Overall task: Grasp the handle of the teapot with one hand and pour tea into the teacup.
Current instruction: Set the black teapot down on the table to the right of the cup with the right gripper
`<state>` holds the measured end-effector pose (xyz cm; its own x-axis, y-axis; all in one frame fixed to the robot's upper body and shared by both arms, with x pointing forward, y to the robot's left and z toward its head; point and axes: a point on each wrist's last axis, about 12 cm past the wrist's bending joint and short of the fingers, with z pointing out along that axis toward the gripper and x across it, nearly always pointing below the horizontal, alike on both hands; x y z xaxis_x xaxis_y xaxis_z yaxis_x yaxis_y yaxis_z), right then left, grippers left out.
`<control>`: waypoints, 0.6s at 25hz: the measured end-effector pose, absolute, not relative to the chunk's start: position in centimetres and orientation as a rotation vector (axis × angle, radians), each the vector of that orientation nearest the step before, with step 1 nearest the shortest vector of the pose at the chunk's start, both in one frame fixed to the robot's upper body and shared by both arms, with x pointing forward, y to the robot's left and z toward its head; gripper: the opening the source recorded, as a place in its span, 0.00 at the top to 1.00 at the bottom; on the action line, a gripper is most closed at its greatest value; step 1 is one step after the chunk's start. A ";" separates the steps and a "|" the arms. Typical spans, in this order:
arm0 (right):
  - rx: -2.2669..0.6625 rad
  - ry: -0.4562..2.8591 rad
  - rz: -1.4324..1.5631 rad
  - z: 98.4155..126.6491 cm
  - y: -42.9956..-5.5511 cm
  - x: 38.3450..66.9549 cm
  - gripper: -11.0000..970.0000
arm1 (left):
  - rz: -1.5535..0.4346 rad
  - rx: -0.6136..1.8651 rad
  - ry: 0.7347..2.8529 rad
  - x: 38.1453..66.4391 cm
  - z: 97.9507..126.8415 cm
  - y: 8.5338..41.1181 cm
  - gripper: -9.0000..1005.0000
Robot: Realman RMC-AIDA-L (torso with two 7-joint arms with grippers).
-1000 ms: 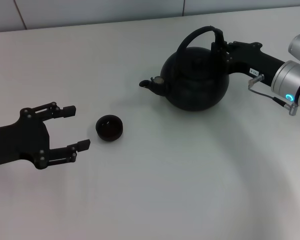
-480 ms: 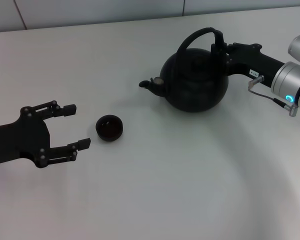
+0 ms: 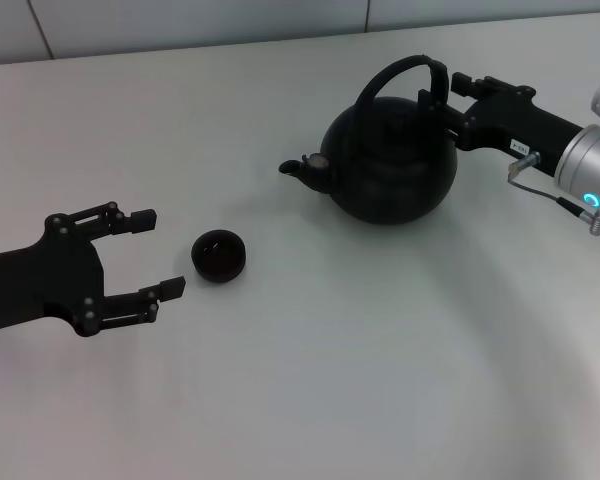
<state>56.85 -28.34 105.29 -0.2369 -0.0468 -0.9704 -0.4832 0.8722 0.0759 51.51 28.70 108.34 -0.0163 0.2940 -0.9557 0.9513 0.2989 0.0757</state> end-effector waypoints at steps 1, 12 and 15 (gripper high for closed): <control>-0.403 1.778 0.428 105.3 -28.3 56.8 0.64 | -0.796 1.191 1.530 51.5 108.3 28.7 0.22; -0.455 1.764 0.485 105.3 -28.6 55.0 0.42 | -0.799 1.187 1.531 51.6 108.5 28.6 0.22; -0.472 1.745 0.499 105.6 -29.0 53.8 0.42 | -0.799 1.187 1.530 51.6 108.5 28.6 0.22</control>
